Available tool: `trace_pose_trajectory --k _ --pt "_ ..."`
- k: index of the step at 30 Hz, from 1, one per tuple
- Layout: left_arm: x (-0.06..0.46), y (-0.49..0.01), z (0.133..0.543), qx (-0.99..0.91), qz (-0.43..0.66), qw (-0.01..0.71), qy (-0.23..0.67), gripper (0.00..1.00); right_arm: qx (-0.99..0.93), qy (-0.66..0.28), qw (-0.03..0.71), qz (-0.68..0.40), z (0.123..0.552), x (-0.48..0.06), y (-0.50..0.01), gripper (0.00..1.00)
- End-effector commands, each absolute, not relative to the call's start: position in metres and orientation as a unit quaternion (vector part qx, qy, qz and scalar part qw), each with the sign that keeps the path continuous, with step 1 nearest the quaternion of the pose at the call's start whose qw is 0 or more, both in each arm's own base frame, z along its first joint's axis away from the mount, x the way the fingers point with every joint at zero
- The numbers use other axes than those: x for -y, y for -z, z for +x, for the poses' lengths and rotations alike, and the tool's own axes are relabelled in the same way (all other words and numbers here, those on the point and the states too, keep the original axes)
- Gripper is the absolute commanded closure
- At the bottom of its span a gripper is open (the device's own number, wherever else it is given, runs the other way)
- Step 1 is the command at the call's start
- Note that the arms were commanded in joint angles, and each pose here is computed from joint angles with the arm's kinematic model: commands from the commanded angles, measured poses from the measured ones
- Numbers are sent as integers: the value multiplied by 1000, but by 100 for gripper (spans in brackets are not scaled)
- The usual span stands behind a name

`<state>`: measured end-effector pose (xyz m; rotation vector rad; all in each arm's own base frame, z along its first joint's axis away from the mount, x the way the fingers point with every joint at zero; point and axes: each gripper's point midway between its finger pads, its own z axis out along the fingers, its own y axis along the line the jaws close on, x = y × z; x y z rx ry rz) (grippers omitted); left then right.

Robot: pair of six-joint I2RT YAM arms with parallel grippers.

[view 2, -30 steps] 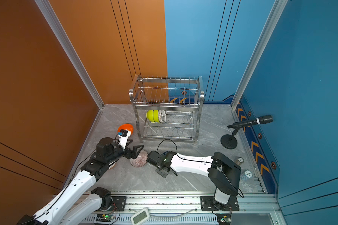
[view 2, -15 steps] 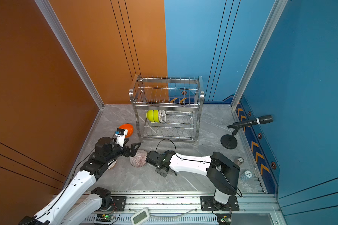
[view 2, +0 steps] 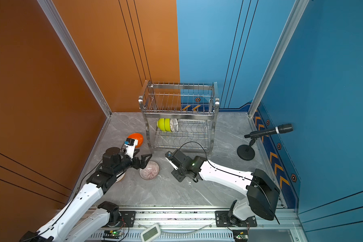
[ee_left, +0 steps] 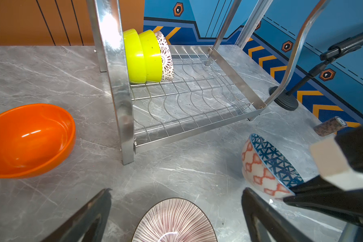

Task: Load bowls into a dish rack
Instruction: Pick up the bowl from the center of the table.

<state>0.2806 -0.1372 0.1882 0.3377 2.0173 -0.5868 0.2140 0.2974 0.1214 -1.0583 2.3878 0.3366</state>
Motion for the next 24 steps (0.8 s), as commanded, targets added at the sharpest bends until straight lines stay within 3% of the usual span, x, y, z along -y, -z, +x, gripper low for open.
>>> trace_pose_trajectory --k 1,14,24 --pt "150 -185 273 -823 161 476 267 2 -871 -195 282 -352 219 -309 -143 100" --pt "167 -181 265 -820 188 464 278 2 -849 -265 389 -241 268 -301 -194 100" --pt "169 -178 263 -822 189 464 270 2 -824 -262 471 -174 308 -307 -225 100"
